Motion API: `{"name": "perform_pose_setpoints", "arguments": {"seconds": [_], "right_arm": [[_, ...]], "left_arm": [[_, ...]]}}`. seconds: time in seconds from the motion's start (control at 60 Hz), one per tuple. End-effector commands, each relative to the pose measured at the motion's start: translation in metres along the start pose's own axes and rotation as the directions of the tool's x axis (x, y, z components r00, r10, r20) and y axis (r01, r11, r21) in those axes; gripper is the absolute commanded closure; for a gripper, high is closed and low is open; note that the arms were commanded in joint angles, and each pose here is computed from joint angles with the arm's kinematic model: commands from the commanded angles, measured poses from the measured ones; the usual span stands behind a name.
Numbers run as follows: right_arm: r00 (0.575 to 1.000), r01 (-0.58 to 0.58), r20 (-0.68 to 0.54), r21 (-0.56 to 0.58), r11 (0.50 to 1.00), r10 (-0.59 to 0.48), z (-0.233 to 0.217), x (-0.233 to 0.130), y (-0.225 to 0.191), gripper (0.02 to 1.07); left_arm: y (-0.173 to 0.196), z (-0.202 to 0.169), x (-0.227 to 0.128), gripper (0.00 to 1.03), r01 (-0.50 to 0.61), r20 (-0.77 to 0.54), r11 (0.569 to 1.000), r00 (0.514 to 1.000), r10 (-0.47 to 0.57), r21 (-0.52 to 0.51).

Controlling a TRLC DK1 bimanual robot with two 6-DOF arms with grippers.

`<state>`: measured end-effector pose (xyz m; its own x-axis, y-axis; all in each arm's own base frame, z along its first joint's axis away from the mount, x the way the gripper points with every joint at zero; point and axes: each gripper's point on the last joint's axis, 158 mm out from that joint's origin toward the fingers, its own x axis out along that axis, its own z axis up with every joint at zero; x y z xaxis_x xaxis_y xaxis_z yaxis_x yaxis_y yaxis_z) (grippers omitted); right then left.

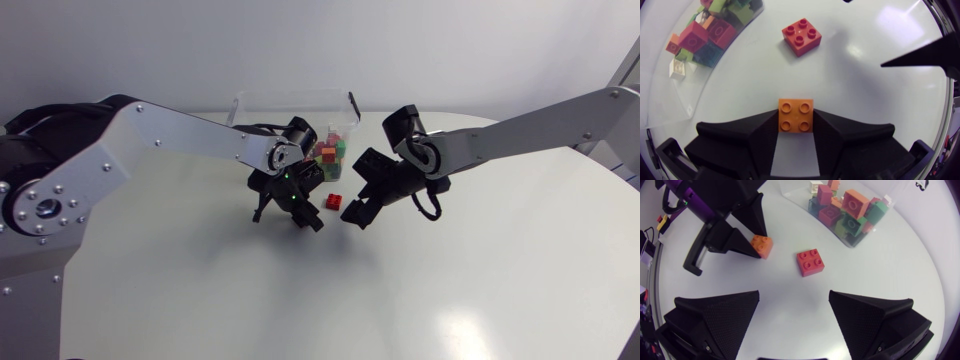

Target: Place the duplo bricks in the container

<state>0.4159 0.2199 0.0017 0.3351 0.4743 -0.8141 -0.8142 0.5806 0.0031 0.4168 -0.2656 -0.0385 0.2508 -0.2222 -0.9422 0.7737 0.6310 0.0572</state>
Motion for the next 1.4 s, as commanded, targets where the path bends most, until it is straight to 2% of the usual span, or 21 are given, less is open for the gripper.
{"name": "perform_pose_setpoints", "arguments": {"seconds": [0.0,0.25,0.45,0.633,0.65,0.75,0.767,0.917,0.933,1.1,1.383], "right_arm": [[1.000,-0.006,0.017,-0.066,0.998,0.007,0.009,0.010,-0.007,0.07],[1.000,-0.024,-0.004,-0.094,0.995,0.024,0.011,0.046,-0.021,0.07],[1.000,-0.018,-0.001,-0.124,0.992,0.018,0.016,0.059,-0.031,0.07],[0.999,-0.040,-0.030,-0.142,0.989,0.036,0.010,0.066,-0.026,0.23],[0.999,-0.043,-0.034,-0.141,0.989,0.039,0.008,0.068,-0.026,0.28],[0.998,-0.047,-0.039,-0.142,0.989,0.041,0.006,0.071,-0.026,0.38],[0.998,-0.048,-0.040,-0.145,0.988,0.043,0.006,0.071,-0.025,0.45],[0.998,-0.053,-0.044,-0.140,0.989,0.048,0.005,0.074,-0.022,0.73],[0.998,-0.054,-0.044,-0.140,0.989,0.048,0.005,0.074,-0.022,0.73],[0.998,-0.054,-0.042,-0.129,0.990,0.049,0.011,0.054,-0.017,0.75],[0.999,-0.004,0.039,-0.130,0.991,0.010,0.048,-0.015,-0.004,0.75]], "left_arm": [[0.002,-0.013,-0.016,0.73,-0.002,-0.017,1.000,1.000,0.002,0.005],[0.025,-0.001,-0.091,0.73,-0.048,0.127,0.997,0.990,0.055,-0.056],[0.043,0.010,-0.152,0.72,-0.096,0.279,0.989,0.952,0.125,-0.115],[0.065,0.020,-0.187,0.72,-0.123,0.378,0.974,0.906,0.189,-0.191],[0.069,0.023,-0.192,0.72,-0.126,0.394,0.971,0.897,0.199,-0.205],[0.075,0.029,-0.203,0.72,-0.127,0.425,0.965,0.879,0.216,-0.229],[0.077,0.032,-0.208,0.72,-0.126,0.443,0.962,0.868,0.226,-0.243],[0.087,0.046,-0.224,0.72,-0.129,0.499,0.952,0.827,0.259,-0.279],[0.090,0.049,-0.227,0.72,-0.129,0.513,0.949,0.816,0.266,-0.287],[0.110,0.064,-0.242,0.72,-0.127,0.570,0.932,0.760,0.312,-0.341],[0.142,0.085,-0.233,0.72,-0.133,0.602,0.915,0.716,0.354,-0.380]]}}
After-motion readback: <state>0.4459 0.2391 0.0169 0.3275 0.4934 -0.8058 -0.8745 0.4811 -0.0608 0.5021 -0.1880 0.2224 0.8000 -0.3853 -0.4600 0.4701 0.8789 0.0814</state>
